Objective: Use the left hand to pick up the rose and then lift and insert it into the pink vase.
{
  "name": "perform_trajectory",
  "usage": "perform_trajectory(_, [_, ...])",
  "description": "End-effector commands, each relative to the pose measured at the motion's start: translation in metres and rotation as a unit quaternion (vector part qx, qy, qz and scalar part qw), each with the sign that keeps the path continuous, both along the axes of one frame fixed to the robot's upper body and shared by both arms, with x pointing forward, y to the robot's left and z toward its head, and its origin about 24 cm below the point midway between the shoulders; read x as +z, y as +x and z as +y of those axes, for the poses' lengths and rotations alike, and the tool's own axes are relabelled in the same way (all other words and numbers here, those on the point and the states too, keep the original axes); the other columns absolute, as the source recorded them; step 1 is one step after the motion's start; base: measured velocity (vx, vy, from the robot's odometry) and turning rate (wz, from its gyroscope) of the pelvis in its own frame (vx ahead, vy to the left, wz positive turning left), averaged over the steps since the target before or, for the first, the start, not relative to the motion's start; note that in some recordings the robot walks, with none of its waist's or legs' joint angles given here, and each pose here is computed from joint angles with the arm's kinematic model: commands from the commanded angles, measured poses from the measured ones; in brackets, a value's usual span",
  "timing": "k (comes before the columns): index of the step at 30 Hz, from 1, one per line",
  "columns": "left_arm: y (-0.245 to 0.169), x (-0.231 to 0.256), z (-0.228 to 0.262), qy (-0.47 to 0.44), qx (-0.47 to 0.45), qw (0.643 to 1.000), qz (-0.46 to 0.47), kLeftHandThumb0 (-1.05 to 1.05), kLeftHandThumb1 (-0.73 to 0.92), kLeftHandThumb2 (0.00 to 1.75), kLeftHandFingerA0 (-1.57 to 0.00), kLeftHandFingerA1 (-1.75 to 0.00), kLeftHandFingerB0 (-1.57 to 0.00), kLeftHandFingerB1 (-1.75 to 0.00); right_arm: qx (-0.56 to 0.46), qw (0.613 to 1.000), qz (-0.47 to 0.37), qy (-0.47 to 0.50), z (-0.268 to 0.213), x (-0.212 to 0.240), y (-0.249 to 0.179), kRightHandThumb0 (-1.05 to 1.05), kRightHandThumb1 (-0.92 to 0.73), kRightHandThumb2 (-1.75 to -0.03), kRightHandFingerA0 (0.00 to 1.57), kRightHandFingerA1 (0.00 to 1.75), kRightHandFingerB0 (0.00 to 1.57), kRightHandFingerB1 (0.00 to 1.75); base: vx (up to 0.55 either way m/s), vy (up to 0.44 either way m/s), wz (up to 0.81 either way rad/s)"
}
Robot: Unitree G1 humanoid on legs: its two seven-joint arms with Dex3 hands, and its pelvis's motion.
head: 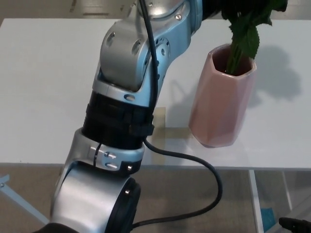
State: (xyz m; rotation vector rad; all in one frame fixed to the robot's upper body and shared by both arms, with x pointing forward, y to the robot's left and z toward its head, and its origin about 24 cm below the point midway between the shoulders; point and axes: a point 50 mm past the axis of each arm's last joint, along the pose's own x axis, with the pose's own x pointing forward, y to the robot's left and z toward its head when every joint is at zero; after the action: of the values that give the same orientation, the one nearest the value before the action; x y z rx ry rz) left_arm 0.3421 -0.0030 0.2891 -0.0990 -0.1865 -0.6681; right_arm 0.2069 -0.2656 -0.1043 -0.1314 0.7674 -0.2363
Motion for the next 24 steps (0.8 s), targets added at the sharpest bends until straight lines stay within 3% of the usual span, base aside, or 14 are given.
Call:
perform_trajectory(1, [-0.003, -0.011, -0.005, 0.01, -0.003, 1.0, 0.004, -0.17, 0.84, 0.65, -0.89, -1.45, -0.78, -0.97, -0.004, 1.0, 0.013, -0.005, -0.003, -0.001, -0.003, -0.2, -0.61, -0.58, 0.58, 0.49, 0.55, 0.47, 0.0, 0.0, 0.0])
perform_trajectory(11, [-0.003, -0.03, -0.006, 0.034, 0.002, 0.999, 0.008, -0.18, 0.84, 0.64, -0.93, -1.4, -0.81, -0.91, 0.0, 1.0, 0.009, -0.006, -0.003, 0.0, -0.002, -0.19, -0.61, -0.58, 0.58, 0.49, 0.54, 0.46, 0.0, 0.0, 0.0])
perform_trajectory(12, [-0.001, -0.041, -0.003, 0.096, -0.027, 0.995, 0.03, -0.4, 0.64, 0.59, -0.67, -0.42, -0.34, -0.31, 0.001, 1.0, 0.007, -0.006, -0.002, 0.0, -0.001, -0.19, -0.61, -0.58, 0.58, 0.49, 0.54, 0.46, 0.0, 0.0, 0.0])
perform_trajectory(15, [0.0, -0.045, -0.001, 0.124, -0.04, 0.991, 0.041, -0.4, 0.64, 0.59, -0.67, -0.42, -0.34, -0.31, 0.001, 1.0, 0.007, -0.006, -0.002, 0.0, -0.001, -0.19, -0.61, -0.58, 0.58, 0.49, 0.54, 0.46, 0.0, 0.0, 0.0])
perform_trajectory(16, [0.0, -0.046, -0.002, 0.188, -0.091, 0.977, 0.042, -0.76, 0.44, 0.82, 0.0, 0.0, 0.0, -0.01, 0.001, 1.0, 0.004, -0.005, -0.002, 0.001, 0.001, -0.19, -0.61, -0.58, 0.58, 0.49, 0.55, 0.47, 0.0, 0.0, 0.0])
perform_trajectory(17, [0.0, -0.047, 0.0, 0.217, -0.116, 0.968, 0.044, -0.87, 0.44, 0.62, 0.0, 0.0, 0.0, -0.06, 0.001, 1.0, 0.003, -0.004, -0.002, 0.002, 0.002, -0.18, -0.61, -0.58, 0.58, 0.49, 0.55, 0.47, 0.0, 0.0, 0.0])
perform_trajectory(23, [0.002, -0.048, 0.002, 0.245, -0.124, 0.961, 0.022, -0.9, 0.41, 0.66, 0.0, 0.0, 0.0, -0.07, 0.002, 1.0, 0.0, -0.003, -0.002, 0.003, 0.004, -0.19, -0.61, -0.58, 0.58, 0.49, 0.55, 0.47, 0.0, 0.0, 0.0])
perform_trajectory(24, [0.002, -0.049, 0.003, 0.247, -0.128, 0.96, 0.021, -0.89, 0.45, 0.59, 0.0, 0.0, 0.0, -0.07, 0.003, 1.0, 0.0, -0.003, -0.002, 0.003, 0.005, -0.19, -0.61, -0.58, 0.58, 0.49, 0.55, 0.47, 0.0, 0.0, 0.0])
